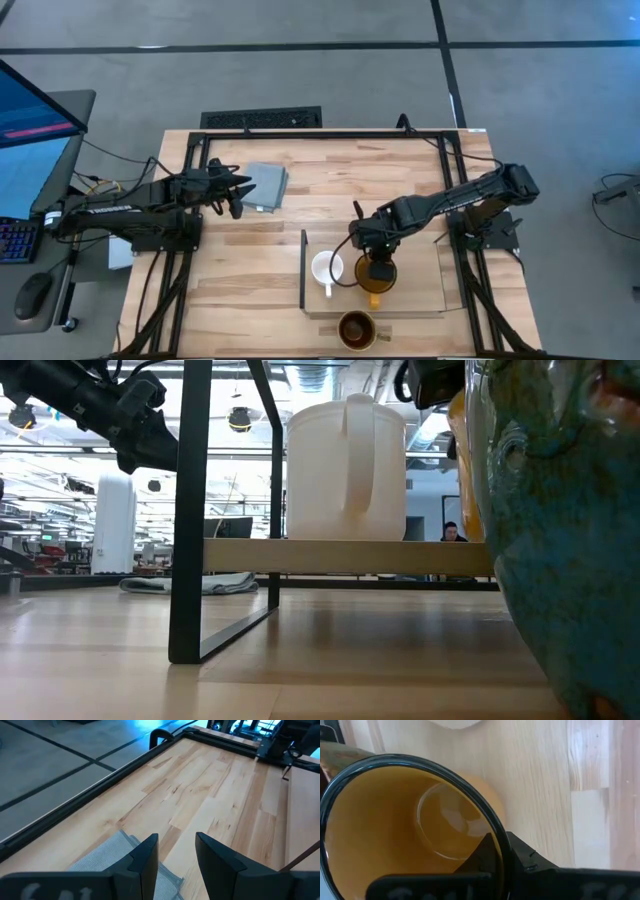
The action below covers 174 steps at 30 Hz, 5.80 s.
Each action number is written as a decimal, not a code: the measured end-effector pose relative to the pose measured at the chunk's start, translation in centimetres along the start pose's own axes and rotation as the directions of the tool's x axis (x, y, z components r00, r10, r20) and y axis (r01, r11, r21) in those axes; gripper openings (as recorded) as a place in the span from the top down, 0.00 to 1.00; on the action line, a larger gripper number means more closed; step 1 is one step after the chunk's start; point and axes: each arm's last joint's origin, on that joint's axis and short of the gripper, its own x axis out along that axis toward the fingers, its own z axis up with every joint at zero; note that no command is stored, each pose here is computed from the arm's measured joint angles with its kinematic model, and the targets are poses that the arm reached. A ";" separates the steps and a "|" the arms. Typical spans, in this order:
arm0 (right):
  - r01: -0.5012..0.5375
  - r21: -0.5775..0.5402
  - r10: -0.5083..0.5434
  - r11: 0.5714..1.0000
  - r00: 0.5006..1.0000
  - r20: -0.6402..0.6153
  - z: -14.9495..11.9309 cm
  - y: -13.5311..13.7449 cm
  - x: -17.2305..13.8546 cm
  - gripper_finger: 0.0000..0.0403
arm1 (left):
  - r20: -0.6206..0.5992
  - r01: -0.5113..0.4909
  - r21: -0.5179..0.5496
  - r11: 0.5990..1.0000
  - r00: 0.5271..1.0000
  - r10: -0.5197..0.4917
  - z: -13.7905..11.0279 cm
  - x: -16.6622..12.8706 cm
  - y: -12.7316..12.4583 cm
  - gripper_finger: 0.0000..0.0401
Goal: Stack small to large cups/mugs on shelf
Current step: Put the yellow mug on the shelf, then put the green mug on the shelf
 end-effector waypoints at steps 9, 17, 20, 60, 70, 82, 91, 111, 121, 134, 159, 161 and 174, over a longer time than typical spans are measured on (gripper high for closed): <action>0.012 -0.017 -0.012 1.000 1.000 -0.007 0.1 -0.5 -0.1 0.93 | 0.000 -0.001 -0.001 1.000 1.000 0.001 0.0 0.0 0.0 0.70; 0.009 -0.014 -0.009 1.000 1.000 -0.020 0.0 -1.2 0.0 0.90 | 0.000 -0.001 -0.001 1.000 1.000 0.001 0.0 0.0 0.0 0.70; -0.005 -0.011 0.005 1.000 0.999 -0.036 -0.2 -1.3 0.4 0.89 | 0.000 -0.001 -0.001 1.000 1.000 0.001 0.0 0.0 0.0 0.70; 0.006 0.002 -0.006 1.000 1.000 -0.006 -0.3 -1.3 0.1 0.79 | 0.002 -0.001 -0.001 1.000 1.000 0.001 0.0 0.0 0.0 0.70; 0.002 -0.002 -0.002 1.000 1.000 0.007 -0.4 -1.2 -0.4 0.70 | 0.002 -0.001 -0.001 1.000 1.000 0.001 0.0 0.0 0.0 0.70; 0.000 -0.001 0.000 1.000 1.000 0.013 -0.6 -1.2 -0.7 0.69 | 0.003 -0.001 -0.001 1.000 1.000 0.001 0.0 0.0 0.0 0.70; 0.074 -0.013 -0.073 0.997 0.996 0.042 -0.4 -0.9 -2.6 0.69 | 0.002 -0.001 -0.001 1.000 1.000 0.001 0.0 0.0 0.0 0.70; 0.265 -0.049 -0.254 0.963 0.952 0.169 0.0 0.0 -9.6 0.70 | 0.001 0.001 -0.001 1.000 1.000 -0.001 0.0 0.0 0.0 0.70; 0.363 0.084 -0.347 0.928 0.761 0.549 -4.8 -0.5 -19.2 0.69 | -0.047 -0.010 0.001 1.000 0.999 0.010 -0.5 0.0 0.1 0.70; 0.264 0.087 -0.236 0.961 0.612 0.754 -11.3 0.0 -24.1 0.69 | -0.029 -0.008 -0.108 0.994 1.000 0.005 -0.3 0.0 0.1 0.70; 0.245 -0.347 0.137 0.905 0.605 0.784 -14.8 6.4 -22.6 0.70 | 0.123 0.042 -0.096 0.994 0.992 -0.030 1.2 -0.1 -0.3 0.70; 0.227 -0.366 0.157 0.902 0.618 0.770 -14.0 8.1 -21.6 0.69 | 0.122 0.042 -0.096 0.994 0.992 -0.031 1.2 -0.1 -0.3 0.70; 0.101 -0.225 0.099 0.969 0.678 0.729 -9.0 13.9 -14.9 0.69 | 0.108 0.110 -0.041 0.993 0.989 -0.105 1.2 -0.1 -0.5 0.70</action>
